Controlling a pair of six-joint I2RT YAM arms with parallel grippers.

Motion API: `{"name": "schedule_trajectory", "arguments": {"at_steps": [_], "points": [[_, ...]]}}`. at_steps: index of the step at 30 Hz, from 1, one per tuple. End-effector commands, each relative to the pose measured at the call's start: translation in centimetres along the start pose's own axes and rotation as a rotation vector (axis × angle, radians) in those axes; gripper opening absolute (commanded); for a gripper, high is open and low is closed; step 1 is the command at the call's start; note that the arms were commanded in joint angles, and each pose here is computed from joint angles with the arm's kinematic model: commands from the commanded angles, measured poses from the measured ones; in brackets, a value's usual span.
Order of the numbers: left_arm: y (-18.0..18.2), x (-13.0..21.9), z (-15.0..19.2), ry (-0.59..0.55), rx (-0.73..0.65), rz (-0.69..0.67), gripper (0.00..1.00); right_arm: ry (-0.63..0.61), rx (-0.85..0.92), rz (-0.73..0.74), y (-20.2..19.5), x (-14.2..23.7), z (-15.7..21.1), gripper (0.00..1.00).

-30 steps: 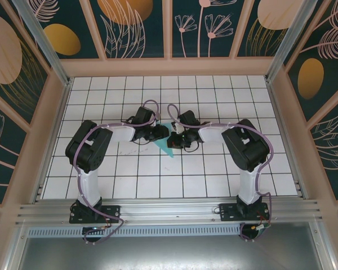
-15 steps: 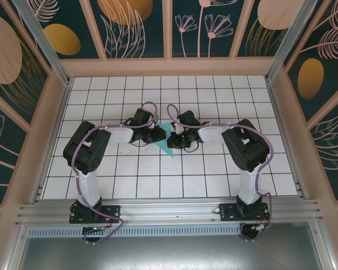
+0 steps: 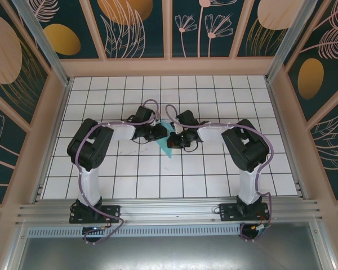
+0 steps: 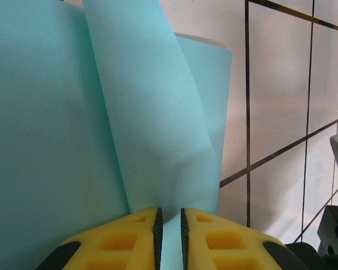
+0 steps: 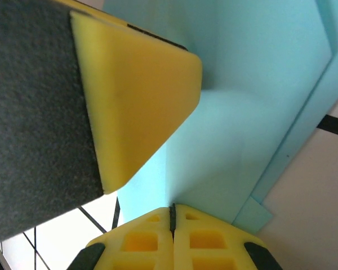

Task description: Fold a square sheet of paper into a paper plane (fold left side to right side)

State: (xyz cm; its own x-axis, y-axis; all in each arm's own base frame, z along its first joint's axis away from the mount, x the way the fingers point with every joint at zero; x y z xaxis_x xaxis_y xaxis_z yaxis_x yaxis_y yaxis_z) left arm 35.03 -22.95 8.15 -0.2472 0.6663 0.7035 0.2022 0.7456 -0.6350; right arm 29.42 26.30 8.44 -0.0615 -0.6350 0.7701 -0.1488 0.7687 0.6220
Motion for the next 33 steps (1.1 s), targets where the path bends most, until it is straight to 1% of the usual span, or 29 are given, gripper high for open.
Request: {"name": "schedule_trajectory", "arguments": {"at_steps": [1, 6, 20, 27, 30, 33], "points": [[2.3, -0.1, -1.9, -0.052, 0.0, -0.081, 0.21, 0.144, -0.1, 0.256, -4.9, -1.3, 3.6, 0.0], [2.7, -0.4, -3.6, -0.066, -0.006, -0.086, 0.21, 0.149, -0.102, 0.271, -5.3, -1.2, 4.0, 0.0], [2.5, -1.3, -9.1, -0.118, -0.025, -0.073, 0.23, 0.154, -0.104, 0.286, -5.7, -1.0, 4.5, 0.0], [2.5, -2.1, -10.6, -0.119, -0.029, -0.065, 0.23, 0.144, -0.109, 0.285, -5.9, -0.6, 4.4, 0.0], [2.3, -1.0, -11.1, -0.145, -0.045, -0.08, 0.24, 0.14, -0.109, 0.282, -5.9, -0.5, 4.3, 0.0], [1.8, 1.3, -11.2, -0.189, -0.065, -0.107, 0.24, 0.146, -0.108, 0.283, -6.0, -0.5, 4.3, 0.0]]}}
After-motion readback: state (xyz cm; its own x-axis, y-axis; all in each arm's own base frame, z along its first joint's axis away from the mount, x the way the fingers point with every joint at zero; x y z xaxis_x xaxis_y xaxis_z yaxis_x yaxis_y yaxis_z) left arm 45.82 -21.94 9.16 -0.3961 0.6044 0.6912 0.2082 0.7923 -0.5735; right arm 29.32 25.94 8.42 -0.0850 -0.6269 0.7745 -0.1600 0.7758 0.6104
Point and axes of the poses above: each hand's point on the last joint's axis, 136 mm out from that joint toward the fingers, its own x axis back along the fingers, its own y axis along the line the jaws close on, z = x × y, the point moved 9 cm from there along x, back along the fingers, and after that the axes turned 8 degrees about -x, right-handed, at the moved point
